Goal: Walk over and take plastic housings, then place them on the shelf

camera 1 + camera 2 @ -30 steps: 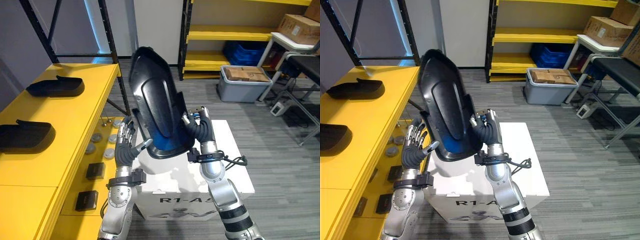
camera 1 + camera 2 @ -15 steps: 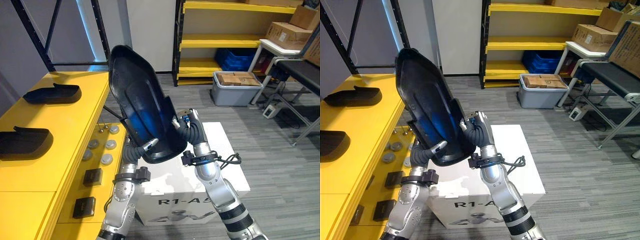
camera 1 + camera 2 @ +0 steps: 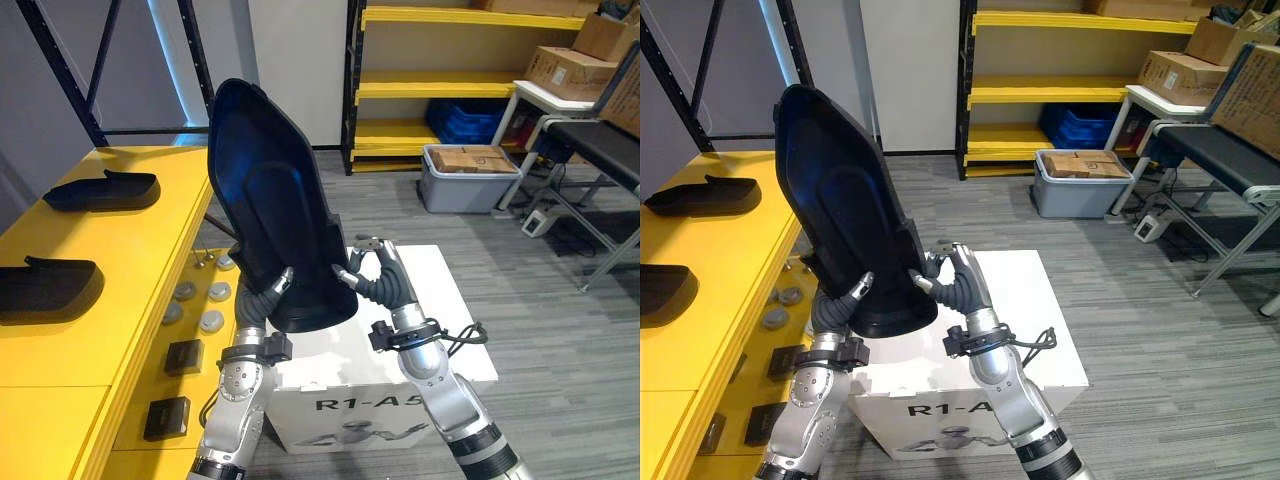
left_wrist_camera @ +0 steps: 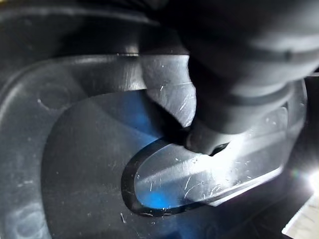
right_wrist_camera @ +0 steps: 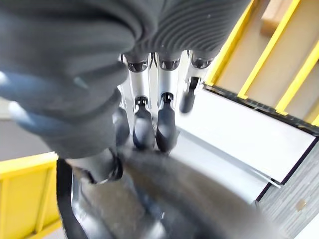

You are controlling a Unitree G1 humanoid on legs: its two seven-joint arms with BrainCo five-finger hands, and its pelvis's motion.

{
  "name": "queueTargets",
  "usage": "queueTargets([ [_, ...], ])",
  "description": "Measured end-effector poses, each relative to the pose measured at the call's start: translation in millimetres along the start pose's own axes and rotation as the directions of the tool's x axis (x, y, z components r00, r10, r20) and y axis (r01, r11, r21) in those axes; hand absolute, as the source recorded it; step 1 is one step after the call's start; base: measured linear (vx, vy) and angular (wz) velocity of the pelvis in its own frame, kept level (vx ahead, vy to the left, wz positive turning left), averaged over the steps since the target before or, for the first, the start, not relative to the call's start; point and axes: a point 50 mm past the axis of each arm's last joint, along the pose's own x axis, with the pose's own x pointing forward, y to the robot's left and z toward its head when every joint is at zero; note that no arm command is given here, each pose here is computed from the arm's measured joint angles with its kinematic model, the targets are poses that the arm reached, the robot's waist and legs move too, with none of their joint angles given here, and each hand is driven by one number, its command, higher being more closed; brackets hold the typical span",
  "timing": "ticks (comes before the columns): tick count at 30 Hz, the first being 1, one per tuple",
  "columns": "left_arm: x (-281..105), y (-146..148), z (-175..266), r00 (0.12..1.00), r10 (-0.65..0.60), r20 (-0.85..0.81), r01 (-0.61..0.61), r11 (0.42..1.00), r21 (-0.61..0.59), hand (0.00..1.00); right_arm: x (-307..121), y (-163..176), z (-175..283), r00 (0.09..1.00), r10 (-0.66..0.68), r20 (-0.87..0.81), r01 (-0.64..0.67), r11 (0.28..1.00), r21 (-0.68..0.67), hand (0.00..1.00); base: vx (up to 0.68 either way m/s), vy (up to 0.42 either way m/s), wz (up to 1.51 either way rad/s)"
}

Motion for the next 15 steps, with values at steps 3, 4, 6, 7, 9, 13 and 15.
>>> queueTargets([
  [3,0,-3,3,1.0,-0.01,0.02,0.01,1.0,0.012,1.0,-1,-8,3,1.0,-0.027,0.006,0.026,0.998,0.049,0.0,0.0,0.0,-0.06],
  [4,0,-4,5,1.0,-0.012,0.028,0.012,1.0,0.018,1.0,-2,-10,5,0.999,-0.037,0.01,0.036,0.997,0.065,0.0,0.0,0.002,-0.14],
  [6,1,1,8,0.999,0.004,0.046,-0.006,0.999,0.036,1.0,-3,-25,7,0.994,-0.11,0.017,0.108,0.989,0.101,0.0,0.0,0.003,-0.09],
  [7,1,9,10,0.998,0.038,0.054,-0.04,0.998,0.039,1.0,-3,-45,8,0.981,-0.194,0.019,0.191,0.976,0.103,0.0,-0.01,0.005,-0.06],
  [9,0,21,12,0.993,0.096,0.065,-0.099,0.994,0.048,1.0,-7,-78,8,0.946,-0.322,0.031,0.318,0.942,0.106,0.0,0.0,0.003,-0.02],
  [13,-10,41,13,0.982,0.176,0.067,-0.181,0.98,0.082,1.0,-30,-124,3,0.868,-0.496,0.015,0.491,0.863,0.115,0.0,0.0,0.0,0.0],
  [15,-15,44,13,0.98,0.187,0.068,-0.193,0.976,0.105,1.0,-43,-137,-4,0.839,-0.544,-0.019,0.543,0.835,0.091,0.0,0.0,0.0,0.0],
])
